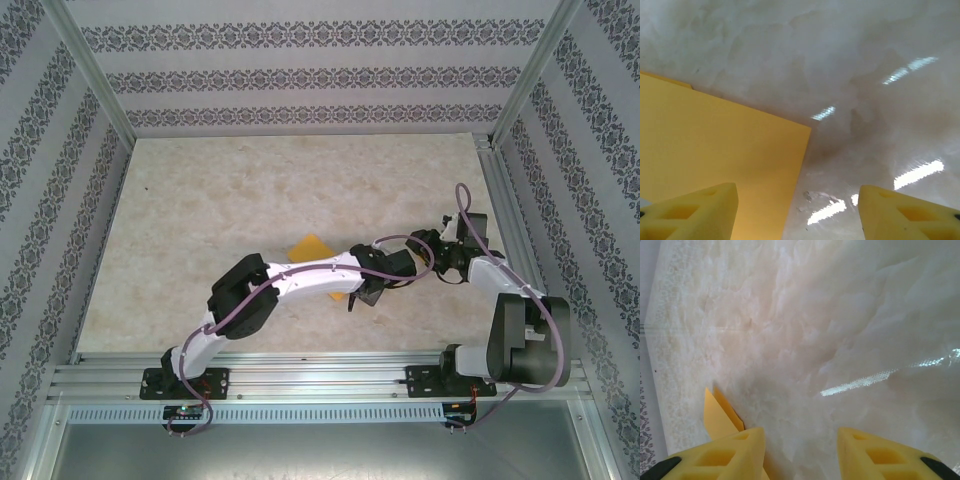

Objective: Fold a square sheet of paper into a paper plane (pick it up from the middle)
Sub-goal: Third fold the triangle at the center of the table.

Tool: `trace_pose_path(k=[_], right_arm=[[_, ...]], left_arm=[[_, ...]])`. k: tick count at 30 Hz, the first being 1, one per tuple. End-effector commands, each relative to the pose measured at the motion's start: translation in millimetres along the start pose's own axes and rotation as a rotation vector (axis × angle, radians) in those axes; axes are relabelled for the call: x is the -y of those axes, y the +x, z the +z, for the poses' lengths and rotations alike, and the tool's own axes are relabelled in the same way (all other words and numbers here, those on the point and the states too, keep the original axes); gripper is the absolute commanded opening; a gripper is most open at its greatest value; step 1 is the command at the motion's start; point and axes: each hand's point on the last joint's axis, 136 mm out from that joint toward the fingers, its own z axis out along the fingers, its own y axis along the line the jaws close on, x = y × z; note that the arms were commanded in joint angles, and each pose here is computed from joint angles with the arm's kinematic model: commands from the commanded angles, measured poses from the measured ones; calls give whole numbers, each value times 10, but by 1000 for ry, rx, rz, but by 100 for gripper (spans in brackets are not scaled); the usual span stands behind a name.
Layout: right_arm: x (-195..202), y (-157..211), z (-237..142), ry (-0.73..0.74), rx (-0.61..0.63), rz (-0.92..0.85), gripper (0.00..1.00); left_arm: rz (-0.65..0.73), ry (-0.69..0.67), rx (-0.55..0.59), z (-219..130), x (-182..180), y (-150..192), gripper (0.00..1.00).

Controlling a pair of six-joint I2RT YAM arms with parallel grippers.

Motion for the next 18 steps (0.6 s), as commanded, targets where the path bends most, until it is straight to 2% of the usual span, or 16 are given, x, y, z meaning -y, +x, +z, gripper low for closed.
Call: trace_pose_path(k=[1, 10, 18], right_arm=[[-18, 61, -68, -8, -13, -26, 43], [-35, 109, -100, -20, -16, -35, 43], [-35, 143, -112, -23, -24, -41, 44]], left_arm=[[75, -116, -8, -64, -123, 0, 67], [120, -210, -31, 123, -151, -6, 66], [122, -246, -5, 148, -177, -74, 55]])
